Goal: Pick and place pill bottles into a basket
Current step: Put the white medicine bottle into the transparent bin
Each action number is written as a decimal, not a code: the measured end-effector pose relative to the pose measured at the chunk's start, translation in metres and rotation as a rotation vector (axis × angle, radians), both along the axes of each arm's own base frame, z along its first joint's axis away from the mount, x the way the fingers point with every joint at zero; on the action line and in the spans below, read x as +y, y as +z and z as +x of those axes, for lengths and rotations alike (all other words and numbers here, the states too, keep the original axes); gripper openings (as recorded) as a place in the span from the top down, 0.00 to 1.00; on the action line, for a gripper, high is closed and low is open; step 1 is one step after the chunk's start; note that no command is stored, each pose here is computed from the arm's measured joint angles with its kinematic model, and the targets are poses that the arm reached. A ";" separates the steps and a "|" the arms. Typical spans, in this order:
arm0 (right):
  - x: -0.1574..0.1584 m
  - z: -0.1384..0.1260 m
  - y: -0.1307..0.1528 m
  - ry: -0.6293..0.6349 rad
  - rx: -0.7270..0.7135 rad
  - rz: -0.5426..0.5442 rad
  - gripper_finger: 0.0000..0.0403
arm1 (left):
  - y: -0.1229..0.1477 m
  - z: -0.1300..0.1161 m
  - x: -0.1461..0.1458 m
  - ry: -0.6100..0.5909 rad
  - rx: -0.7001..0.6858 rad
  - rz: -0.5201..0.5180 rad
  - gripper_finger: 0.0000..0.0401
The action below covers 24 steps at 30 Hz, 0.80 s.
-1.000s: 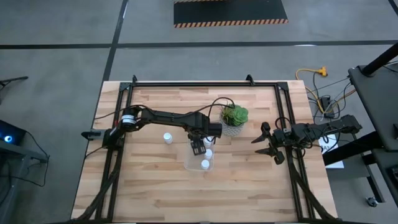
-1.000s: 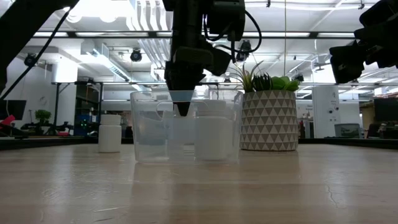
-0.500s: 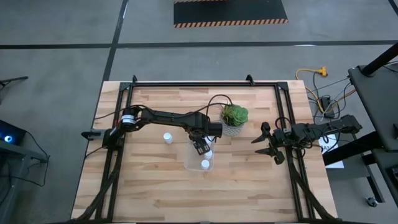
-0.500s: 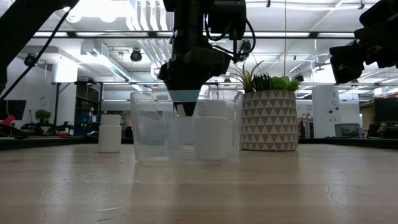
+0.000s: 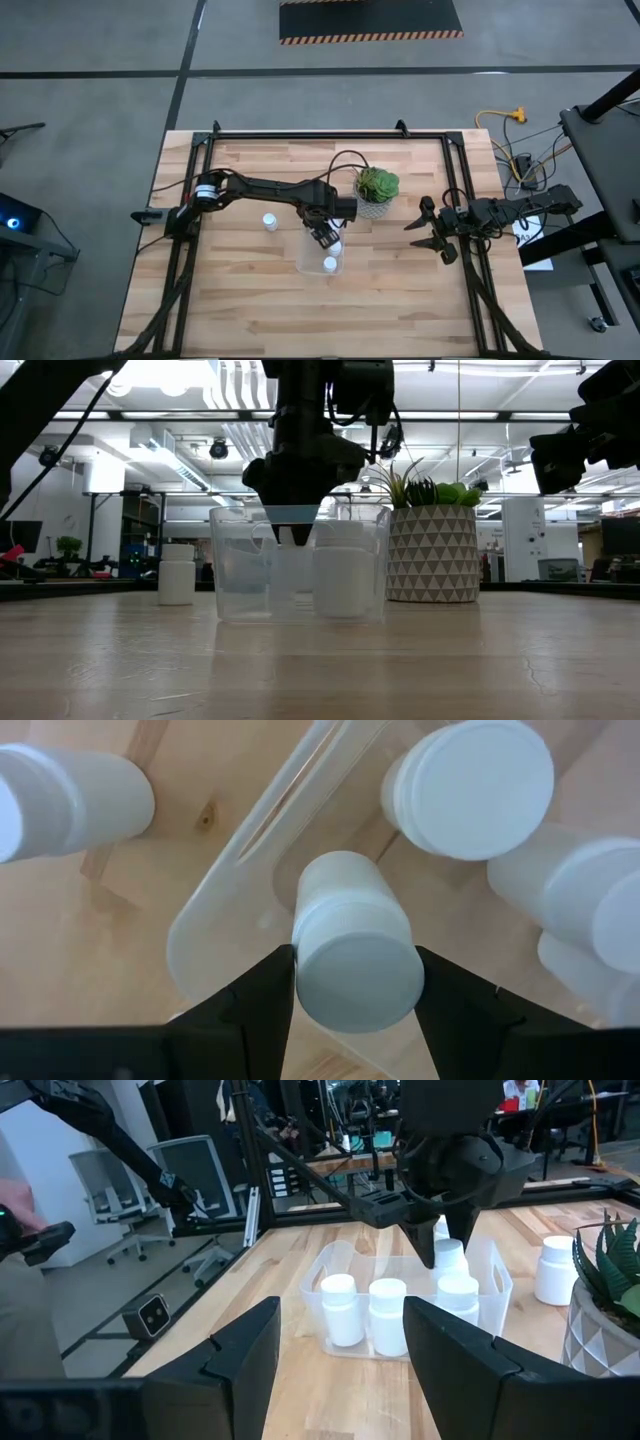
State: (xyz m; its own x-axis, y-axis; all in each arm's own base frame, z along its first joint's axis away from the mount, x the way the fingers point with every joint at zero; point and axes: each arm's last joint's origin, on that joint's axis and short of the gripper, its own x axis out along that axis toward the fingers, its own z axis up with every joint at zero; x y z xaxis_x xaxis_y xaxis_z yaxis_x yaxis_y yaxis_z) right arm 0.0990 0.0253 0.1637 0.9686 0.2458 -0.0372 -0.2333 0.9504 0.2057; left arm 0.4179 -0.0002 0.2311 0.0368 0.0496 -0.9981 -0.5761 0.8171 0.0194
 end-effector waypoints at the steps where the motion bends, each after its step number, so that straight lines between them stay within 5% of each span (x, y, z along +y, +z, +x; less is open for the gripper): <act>1: 0.000 0.000 0.000 0.000 0.000 0.000 0.50 | 0.000 0.000 0.000 0.004 0.000 0.000 0.56; 24: 0.000 0.000 0.000 0.000 0.000 0.000 0.50 | 0.000 0.002 -0.001 -0.041 -0.018 0.002 0.56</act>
State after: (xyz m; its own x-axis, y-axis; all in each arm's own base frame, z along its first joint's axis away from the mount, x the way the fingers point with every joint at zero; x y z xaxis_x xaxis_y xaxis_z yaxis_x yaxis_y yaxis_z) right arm 0.0990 0.0253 0.1637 0.9686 0.2460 -0.0372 -0.2335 0.9504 0.2053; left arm 0.4198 -0.0012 0.2312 0.0568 0.0494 -0.9972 -0.5420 0.8403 0.0108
